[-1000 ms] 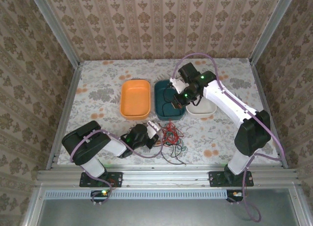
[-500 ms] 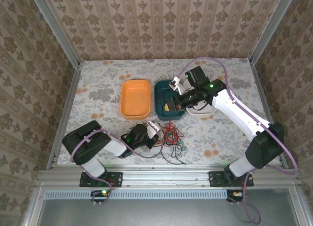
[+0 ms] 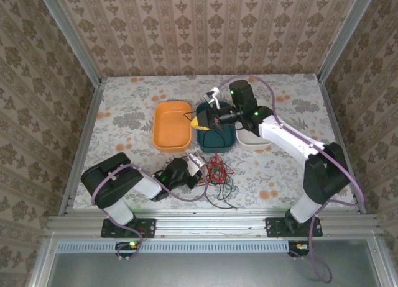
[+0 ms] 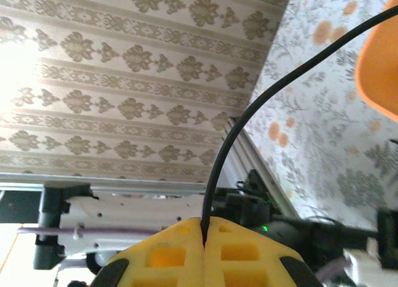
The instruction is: Untangle the cables
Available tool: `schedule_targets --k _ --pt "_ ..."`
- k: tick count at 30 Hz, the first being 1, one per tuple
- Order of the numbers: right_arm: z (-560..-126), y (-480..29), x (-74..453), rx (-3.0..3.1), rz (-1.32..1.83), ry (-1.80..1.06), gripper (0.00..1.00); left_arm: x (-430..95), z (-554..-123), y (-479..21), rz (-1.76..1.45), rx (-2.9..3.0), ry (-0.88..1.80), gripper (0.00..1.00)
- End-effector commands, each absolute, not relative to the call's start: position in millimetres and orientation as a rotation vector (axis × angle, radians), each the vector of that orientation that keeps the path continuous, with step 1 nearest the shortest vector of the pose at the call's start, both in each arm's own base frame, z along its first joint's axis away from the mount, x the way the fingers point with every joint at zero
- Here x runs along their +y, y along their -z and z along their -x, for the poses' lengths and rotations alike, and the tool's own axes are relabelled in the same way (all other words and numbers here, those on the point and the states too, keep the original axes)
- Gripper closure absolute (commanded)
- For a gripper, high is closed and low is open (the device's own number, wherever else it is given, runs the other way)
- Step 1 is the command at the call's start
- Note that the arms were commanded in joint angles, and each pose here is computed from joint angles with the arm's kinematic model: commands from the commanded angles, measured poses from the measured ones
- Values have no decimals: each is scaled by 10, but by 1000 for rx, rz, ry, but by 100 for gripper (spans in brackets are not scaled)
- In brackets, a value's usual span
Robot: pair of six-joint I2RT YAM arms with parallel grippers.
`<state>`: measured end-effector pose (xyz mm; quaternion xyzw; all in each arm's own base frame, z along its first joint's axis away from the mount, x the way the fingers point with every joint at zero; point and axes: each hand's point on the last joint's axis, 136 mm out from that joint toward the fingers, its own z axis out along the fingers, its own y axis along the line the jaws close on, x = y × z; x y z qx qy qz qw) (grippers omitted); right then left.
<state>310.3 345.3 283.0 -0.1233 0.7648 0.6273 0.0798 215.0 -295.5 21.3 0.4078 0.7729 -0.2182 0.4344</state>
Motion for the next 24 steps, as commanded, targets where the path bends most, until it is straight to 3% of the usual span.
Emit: schedule_targets --k 1,8,12,17,24 --pt "-3176 -3182 3677 2153 427 -2033 95 -2847 -2044 36 -1080 1993 491 100" --pt "-3465 -3091 3888 2145 333 -2092 94 -2826 -2057 39 -1072 1998 457 100" --pt "-3413 -2710 3687 2384 436 -1659 94 -2804 -2077 -71 -1045 1976 448 100" --pt "-3356 -2451 3198 2547 491 -1224 94 -2794 -2155 -607 -955 1882 468 100" --pt "-3296 -2241 2903 2618 486 -1166 94 -2566 -2396 -1520 -674 1814 480 100"
